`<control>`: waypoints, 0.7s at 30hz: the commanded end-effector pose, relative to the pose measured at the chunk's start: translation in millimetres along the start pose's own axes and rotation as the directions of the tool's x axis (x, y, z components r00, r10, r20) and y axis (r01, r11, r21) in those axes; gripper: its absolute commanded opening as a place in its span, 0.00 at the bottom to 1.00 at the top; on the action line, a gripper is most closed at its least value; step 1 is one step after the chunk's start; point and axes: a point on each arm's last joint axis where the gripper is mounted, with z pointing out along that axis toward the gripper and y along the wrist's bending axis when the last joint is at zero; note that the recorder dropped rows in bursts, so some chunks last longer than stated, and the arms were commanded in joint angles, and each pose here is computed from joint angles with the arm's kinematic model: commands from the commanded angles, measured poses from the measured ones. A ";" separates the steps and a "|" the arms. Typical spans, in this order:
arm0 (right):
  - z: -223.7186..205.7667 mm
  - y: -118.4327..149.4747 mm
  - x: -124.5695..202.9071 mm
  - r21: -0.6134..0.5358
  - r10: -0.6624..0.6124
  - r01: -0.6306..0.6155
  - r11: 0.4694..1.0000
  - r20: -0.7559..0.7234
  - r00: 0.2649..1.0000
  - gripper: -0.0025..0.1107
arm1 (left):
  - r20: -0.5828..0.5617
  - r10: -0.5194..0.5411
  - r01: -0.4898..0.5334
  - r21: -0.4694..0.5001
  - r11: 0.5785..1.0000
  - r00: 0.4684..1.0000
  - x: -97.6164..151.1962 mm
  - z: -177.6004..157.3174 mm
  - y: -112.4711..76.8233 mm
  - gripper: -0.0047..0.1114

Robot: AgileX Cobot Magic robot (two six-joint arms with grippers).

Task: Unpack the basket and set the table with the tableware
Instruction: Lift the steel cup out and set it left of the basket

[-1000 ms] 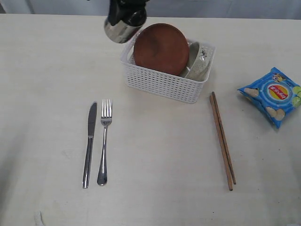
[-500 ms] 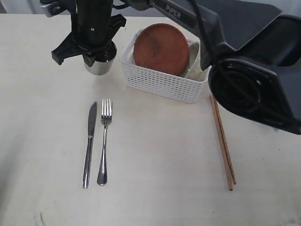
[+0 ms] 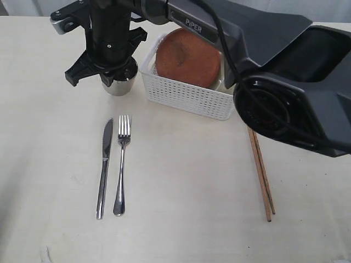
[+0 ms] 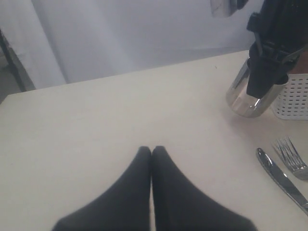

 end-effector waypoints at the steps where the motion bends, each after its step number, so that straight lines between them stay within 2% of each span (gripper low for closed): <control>1: 5.6 -1.2 -0.2 0.010 -0.015 0.015 1.000 -0.004 1.000 0.02 | 0.008 -0.001 0.001 -0.007 1.000 1.000 -0.2 0.0 0.4 0.04; 13: 14.3 0.0 1.3 -0.005 -0.011 0.011 1.000 -0.020 1.000 0.02 | 0.008 -0.001 0.001 -0.007 1.000 1.000 -0.2 0.0 0.4 0.04; 15: 16.2 1.3 1.6 -0.020 -0.011 0.011 1.000 -0.022 1.000 0.10 | 0.008 -0.001 0.001 -0.007 1.000 1.000 -0.2 0.0 0.4 0.04; 19: 15.5 0.6 1.5 -0.012 -0.014 0.014 1.000 -0.021 1.000 0.35 | 0.008 -0.001 0.001 -0.007 1.000 1.000 -0.2 0.0 0.4 0.04; 21: 13.4 -0.1 1.2 -0.003 -0.015 0.015 1.000 -0.018 1.000 0.39 | 0.008 -0.001 0.001 -0.007 1.000 1.000 -0.2 0.0 0.4 0.04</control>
